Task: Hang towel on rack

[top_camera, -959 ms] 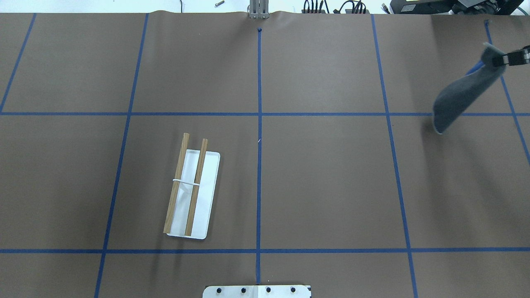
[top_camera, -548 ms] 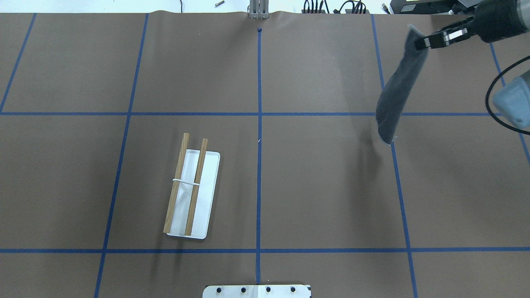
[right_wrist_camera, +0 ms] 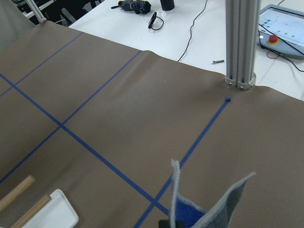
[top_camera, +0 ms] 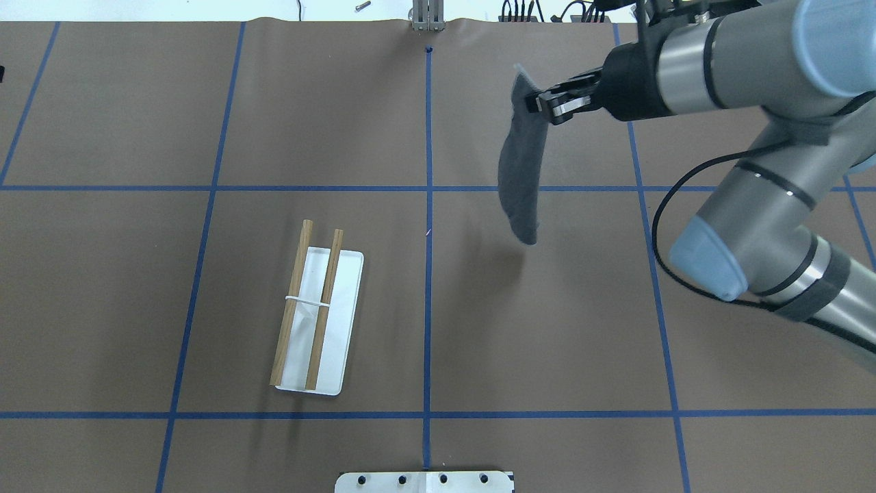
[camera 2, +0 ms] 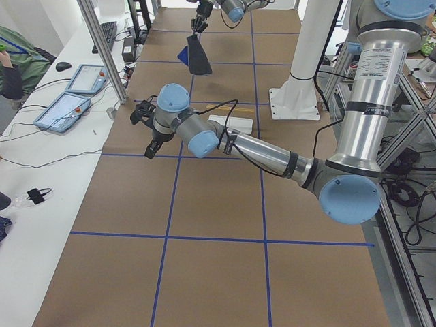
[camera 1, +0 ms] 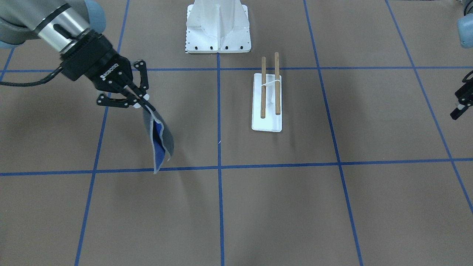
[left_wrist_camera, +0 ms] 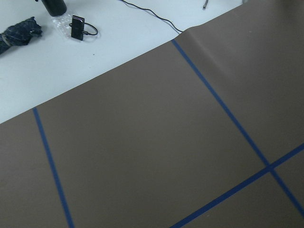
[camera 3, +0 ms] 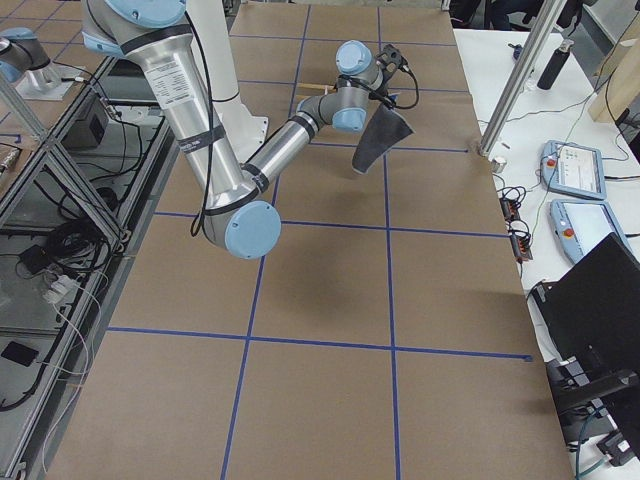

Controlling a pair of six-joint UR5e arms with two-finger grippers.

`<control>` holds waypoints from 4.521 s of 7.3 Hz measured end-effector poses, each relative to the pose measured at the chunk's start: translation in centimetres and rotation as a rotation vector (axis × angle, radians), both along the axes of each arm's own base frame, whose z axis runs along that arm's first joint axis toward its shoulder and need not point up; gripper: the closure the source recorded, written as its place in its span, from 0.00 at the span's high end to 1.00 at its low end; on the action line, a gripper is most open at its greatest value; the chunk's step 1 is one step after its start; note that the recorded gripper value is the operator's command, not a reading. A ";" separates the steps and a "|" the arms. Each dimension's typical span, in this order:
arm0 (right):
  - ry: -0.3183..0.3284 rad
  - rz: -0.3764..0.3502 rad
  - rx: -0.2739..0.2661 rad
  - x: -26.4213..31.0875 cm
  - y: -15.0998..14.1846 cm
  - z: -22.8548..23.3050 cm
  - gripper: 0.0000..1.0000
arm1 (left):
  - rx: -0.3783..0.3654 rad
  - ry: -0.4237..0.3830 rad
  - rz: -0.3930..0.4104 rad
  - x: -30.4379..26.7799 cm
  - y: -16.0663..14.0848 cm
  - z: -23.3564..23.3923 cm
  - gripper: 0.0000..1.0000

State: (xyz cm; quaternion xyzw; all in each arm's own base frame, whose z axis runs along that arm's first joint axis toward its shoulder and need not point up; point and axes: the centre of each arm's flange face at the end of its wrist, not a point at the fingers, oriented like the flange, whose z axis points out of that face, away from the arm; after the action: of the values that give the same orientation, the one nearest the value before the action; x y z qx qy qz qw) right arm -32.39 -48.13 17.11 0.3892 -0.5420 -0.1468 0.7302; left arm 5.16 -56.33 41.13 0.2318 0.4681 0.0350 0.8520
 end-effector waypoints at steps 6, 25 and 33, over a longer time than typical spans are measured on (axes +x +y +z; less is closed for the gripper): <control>-0.016 0.098 0.063 -10.6 6.2 -9.8 0.00 | -0.637 0.400 -0.025 19.8 0.1 -19.2 0.97; -0.004 0.136 0.065 -15.5 10.1 -10.2 0.93 | -0.639 0.471 0.086 31.0 7.0 -27.2 0.00; -0.052 0.131 -0.195 -8.8 5.5 -7.3 1.00 | -0.634 0.476 0.083 30.1 7.7 -26.8 0.00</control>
State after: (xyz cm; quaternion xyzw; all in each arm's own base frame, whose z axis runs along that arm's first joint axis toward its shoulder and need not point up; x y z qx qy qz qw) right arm -41.16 -42.61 9.78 0.3543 -0.5461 -0.0351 0.7583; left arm 35.29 -48.67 14.36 -0.0601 0.6491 -0.1315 0.7468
